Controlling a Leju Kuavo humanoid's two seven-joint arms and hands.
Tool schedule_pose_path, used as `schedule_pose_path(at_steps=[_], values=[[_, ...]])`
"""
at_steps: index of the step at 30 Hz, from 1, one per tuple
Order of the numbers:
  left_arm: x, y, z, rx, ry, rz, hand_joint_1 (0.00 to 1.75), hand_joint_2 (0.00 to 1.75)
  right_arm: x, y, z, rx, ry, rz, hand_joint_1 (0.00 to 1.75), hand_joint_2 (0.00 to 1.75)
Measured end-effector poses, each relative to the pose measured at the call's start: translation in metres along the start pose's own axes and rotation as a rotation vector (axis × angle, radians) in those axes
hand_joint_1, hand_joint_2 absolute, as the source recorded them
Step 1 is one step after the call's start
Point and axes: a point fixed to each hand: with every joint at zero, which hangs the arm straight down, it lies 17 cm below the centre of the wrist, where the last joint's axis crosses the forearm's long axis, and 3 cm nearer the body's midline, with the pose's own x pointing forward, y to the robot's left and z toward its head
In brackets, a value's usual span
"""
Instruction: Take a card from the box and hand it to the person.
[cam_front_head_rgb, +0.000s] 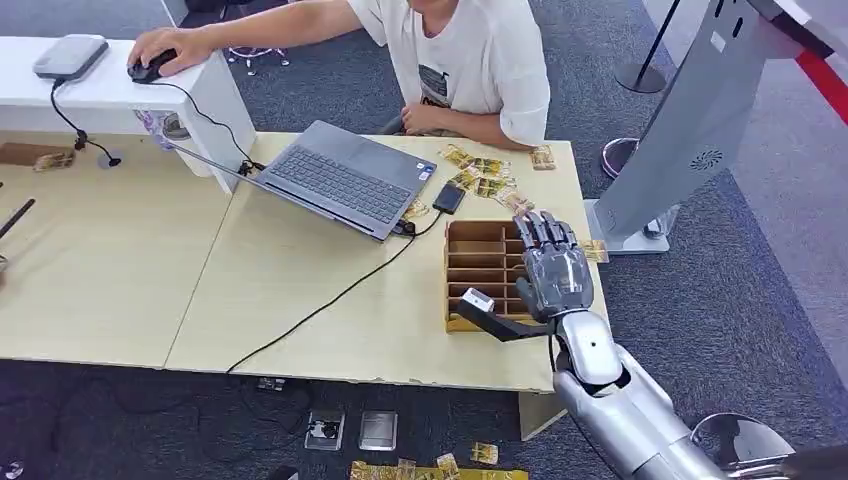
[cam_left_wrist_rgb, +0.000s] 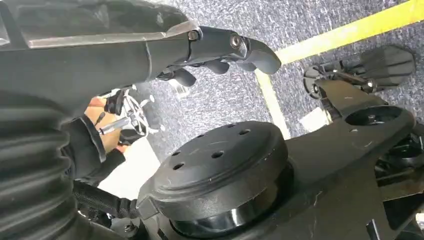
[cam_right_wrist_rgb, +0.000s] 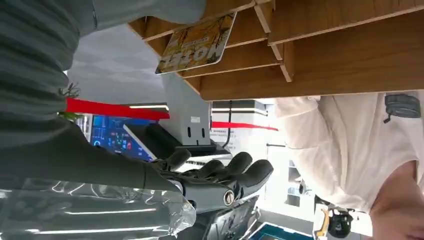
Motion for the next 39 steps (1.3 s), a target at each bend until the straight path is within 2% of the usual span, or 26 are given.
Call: schedule_pose_path(at_steps=[22, 39], values=[[0.001, 0.001, 0.0, 0.006, -0.003, 0.001, 0.0, 1.75, -0.007, 0.009, -0.002, 0.034, -0.012, 0.072, 0.44, 1.75], [0.001, 0.001, 0.0, 0.003, -0.007, 0.001, 0.0, 1.75, -0.016, 0.013, -0.001, 0.047, -0.003, 0.107, 0.77, 1.75]])
